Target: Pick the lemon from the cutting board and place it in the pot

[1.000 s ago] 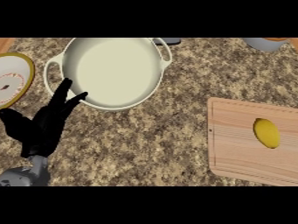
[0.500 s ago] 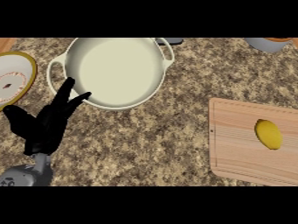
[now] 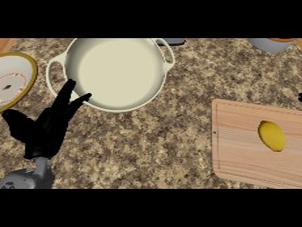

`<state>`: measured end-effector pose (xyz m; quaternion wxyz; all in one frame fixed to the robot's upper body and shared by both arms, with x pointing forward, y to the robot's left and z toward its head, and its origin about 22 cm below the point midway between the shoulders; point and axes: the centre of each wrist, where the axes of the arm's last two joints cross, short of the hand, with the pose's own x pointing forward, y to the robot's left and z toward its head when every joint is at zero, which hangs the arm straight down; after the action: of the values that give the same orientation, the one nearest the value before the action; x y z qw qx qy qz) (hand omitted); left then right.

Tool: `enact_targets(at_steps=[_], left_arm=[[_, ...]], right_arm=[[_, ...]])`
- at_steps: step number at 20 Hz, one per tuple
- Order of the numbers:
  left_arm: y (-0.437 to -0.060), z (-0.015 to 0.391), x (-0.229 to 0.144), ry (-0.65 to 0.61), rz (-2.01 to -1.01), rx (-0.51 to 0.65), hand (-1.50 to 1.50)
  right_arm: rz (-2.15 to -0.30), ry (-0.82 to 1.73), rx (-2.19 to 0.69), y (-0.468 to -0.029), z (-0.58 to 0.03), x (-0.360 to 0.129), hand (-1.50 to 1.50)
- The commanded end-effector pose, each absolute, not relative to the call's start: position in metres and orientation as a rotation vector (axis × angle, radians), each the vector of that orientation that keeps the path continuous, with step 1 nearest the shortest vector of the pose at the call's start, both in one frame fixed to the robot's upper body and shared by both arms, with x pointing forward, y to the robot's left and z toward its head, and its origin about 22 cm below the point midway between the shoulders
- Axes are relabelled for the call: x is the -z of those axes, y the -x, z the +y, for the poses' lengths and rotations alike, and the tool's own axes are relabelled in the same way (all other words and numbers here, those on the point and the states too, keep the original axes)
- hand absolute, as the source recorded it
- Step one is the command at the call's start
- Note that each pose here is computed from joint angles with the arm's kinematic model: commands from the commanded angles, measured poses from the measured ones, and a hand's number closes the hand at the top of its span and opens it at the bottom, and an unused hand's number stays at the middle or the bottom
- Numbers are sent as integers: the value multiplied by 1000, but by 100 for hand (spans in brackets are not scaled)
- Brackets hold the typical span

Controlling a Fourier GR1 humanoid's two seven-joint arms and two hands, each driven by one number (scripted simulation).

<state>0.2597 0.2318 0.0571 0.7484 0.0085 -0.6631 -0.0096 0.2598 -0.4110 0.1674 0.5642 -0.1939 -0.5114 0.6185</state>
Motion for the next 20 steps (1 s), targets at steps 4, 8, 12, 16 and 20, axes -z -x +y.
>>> enact_targets(at_steps=[4, 8, 12, 16, 20], left_arm=[[-274, 218, -58, -18, -1465, 1, 0], [-268, 216, -60, 3, -1475, 10, 0], [-250, 226, -47, -22, -1475, 1, 0], [-284, 223, -63, -2, -1463, 13, 0], [-256, 243, -55, -37, -1487, 19, 0]], right_arm=[[-1219, 475, -1411, -251, -396, -151, -150], [-1245, 464, -1409, -254, -410, -140, -150], [-1252, 463, -1383, -247, -381, -147, -150], [-1215, 479, -1365, -252, -372, -137, -150], [-1142, 550, -1381, -262, -355, -111, -150]])
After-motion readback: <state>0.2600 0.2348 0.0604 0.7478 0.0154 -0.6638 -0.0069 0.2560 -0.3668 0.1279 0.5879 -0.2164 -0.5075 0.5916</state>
